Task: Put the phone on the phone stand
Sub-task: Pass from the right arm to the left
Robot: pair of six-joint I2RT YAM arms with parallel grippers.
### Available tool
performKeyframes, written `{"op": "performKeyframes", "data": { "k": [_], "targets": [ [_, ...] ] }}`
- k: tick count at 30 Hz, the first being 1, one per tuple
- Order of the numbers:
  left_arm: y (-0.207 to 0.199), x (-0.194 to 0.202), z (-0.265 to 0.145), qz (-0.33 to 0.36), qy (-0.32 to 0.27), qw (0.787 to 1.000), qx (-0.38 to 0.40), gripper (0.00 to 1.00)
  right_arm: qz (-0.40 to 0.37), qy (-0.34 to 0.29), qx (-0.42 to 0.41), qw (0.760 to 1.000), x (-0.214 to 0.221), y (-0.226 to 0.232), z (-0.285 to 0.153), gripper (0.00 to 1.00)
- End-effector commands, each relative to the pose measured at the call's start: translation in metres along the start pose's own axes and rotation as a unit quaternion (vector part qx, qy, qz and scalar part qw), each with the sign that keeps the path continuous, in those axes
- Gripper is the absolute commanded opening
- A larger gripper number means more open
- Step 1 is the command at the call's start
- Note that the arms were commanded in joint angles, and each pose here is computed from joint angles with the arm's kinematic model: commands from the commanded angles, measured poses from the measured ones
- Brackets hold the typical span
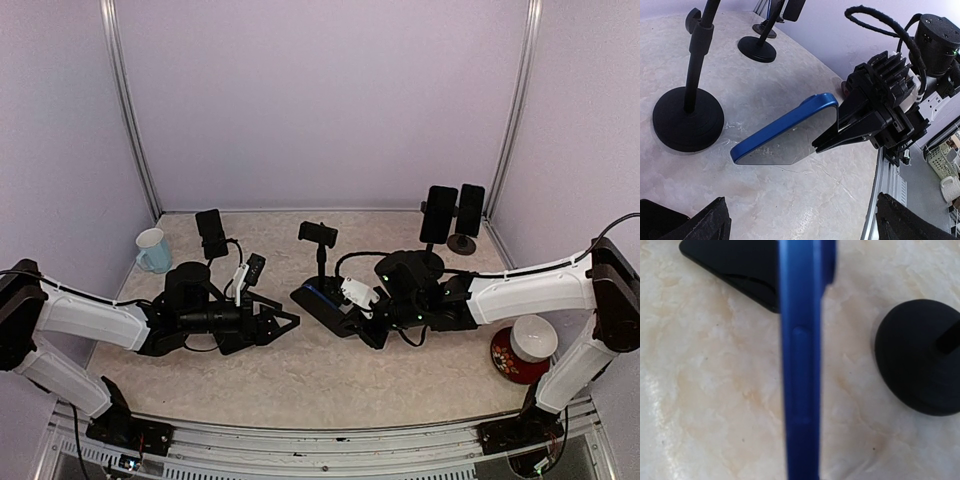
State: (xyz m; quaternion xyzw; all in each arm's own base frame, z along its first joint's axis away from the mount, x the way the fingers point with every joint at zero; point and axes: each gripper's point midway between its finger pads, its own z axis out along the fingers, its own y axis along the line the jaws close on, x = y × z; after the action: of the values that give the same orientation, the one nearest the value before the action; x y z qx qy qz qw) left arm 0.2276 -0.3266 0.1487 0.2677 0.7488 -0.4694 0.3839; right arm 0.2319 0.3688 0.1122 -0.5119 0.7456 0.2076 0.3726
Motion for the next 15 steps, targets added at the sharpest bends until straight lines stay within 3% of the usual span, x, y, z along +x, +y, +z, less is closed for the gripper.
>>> {"op": "performKeyframes", "data": {
  "k": [1,15],
  "targets": [
    [-0.006,-0.015,0.000,0.009,-0.024,1.000,0.002,0.99,0.009,-0.032,0.016,0.999,-0.020,-0.005,-0.005,0.00],
    [-0.001,-0.032,-0.002,-0.007,-0.063,0.998,-0.018,0.99,-0.022,-0.055,0.104,0.993,-0.040,-0.006,-0.017,0.00]
  ]
}}
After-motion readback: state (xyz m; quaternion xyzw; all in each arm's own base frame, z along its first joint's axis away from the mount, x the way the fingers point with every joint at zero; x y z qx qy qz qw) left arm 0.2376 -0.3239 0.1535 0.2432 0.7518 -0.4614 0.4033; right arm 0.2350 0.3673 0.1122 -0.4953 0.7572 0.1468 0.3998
